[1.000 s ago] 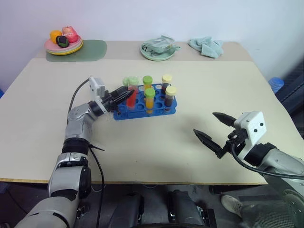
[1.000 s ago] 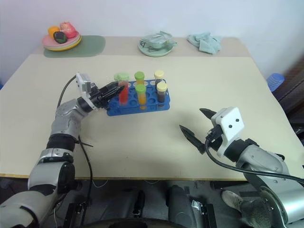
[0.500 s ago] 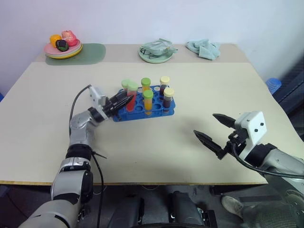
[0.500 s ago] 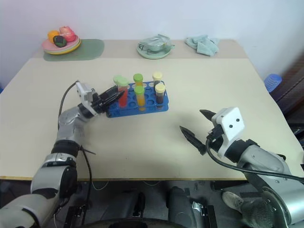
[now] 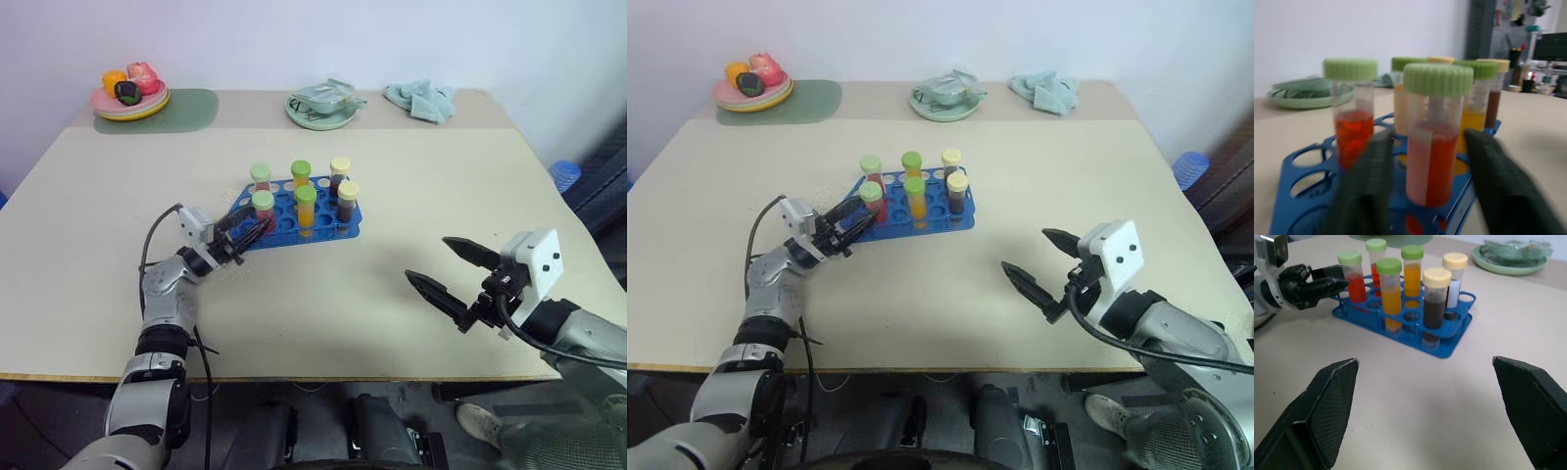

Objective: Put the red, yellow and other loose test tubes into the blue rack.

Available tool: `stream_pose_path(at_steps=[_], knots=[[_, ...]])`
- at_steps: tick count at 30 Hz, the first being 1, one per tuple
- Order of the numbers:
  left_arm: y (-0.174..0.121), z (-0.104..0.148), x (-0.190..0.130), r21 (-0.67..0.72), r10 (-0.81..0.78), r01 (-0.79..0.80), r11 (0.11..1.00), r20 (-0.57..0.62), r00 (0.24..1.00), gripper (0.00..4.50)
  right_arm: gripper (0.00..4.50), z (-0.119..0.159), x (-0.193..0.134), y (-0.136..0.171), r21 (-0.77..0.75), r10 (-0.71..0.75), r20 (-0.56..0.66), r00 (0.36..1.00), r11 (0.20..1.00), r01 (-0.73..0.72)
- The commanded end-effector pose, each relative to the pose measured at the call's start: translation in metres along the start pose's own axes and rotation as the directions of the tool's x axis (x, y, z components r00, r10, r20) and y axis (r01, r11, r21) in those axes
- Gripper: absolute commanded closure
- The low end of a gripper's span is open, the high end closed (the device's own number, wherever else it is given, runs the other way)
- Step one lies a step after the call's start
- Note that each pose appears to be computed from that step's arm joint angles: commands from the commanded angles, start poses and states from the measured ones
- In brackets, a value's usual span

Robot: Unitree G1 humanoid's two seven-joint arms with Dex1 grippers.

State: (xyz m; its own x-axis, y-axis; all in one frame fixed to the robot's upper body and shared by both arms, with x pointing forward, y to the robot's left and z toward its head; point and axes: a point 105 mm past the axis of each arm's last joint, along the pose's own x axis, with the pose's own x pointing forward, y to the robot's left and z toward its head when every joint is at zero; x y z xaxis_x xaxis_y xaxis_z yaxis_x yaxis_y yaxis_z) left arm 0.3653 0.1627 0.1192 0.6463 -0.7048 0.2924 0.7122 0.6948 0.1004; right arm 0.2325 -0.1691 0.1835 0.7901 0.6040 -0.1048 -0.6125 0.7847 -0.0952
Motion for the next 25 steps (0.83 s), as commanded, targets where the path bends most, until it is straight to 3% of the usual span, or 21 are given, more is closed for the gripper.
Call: stream_pose_path(at_steps=[1,7,10,14,25], knots=[[0.006,0.016,-0.001,0.046,0.013,-0.013,0.999,-0.007,1.000,0.96,0.00,0.004,0.002,0.001,-0.018,0.025,0.013,1.000,1.000,-0.025],[0.019,0.021,-0.008,0.047,0.081,-0.075,0.996,-0.151,0.985,0.96,0.00,-0.004,0.008,-0.007,-0.015,0.038,0.003,0.999,0.999,-0.038],[0.015,0.030,-0.015,0.050,0.053,-0.046,0.998,-0.159,0.986,0.96,0.00,-0.015,0.009,-0.013,-0.026,0.027,-0.006,1.000,0.999,-0.027],[-0.001,0.045,-0.037,0.014,-0.043,0.047,0.999,-0.194,0.980,0.96,0.00,-0.031,-0.004,-0.021,-0.042,-0.010,-0.041,0.999,0.999,0.009],[0.006,0.058,-0.090,0.025,0.021,-0.012,1.000,-0.369,0.929,0.96,0.00,-0.037,-0.052,-0.044,-0.067,-0.084,-0.111,0.990,0.995,0.077]])
